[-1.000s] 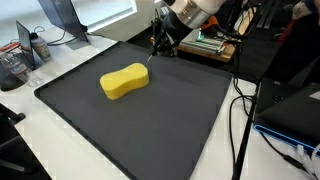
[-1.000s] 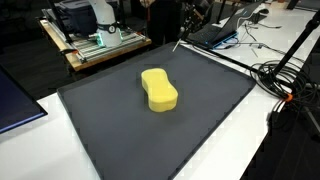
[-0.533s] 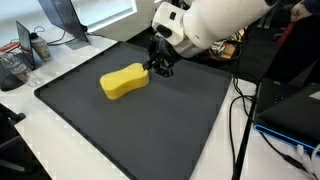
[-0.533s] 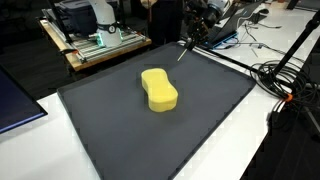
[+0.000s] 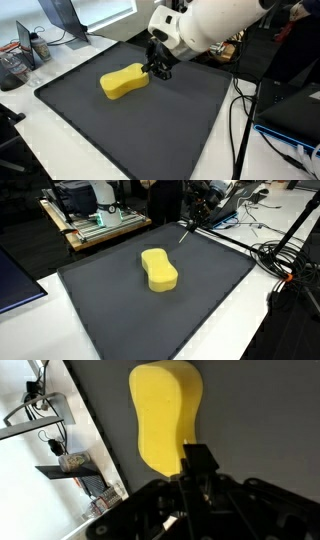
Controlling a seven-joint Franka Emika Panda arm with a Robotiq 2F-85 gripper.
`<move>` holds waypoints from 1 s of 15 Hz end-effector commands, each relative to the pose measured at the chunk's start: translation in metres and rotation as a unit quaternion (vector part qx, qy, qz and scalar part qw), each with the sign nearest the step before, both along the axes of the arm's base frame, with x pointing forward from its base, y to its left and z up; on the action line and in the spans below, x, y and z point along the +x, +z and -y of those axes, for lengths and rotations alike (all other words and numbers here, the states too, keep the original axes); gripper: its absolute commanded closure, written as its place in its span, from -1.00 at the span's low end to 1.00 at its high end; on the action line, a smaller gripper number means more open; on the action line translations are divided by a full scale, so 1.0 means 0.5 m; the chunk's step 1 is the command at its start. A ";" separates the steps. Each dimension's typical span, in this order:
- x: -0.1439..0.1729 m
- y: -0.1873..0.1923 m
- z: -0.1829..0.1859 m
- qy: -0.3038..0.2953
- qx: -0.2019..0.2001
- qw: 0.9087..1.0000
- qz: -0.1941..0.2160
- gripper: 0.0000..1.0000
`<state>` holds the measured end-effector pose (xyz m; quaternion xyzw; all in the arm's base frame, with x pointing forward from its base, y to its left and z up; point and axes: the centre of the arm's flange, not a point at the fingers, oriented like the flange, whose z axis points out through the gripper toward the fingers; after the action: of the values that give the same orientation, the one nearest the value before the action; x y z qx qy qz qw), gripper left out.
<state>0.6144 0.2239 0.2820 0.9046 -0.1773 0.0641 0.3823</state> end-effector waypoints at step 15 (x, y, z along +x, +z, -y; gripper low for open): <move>0.182 0.042 0.332 -0.089 0.259 0.956 -0.102 0.94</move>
<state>0.7039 0.0814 0.2886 0.9488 -0.2215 -0.0917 0.2059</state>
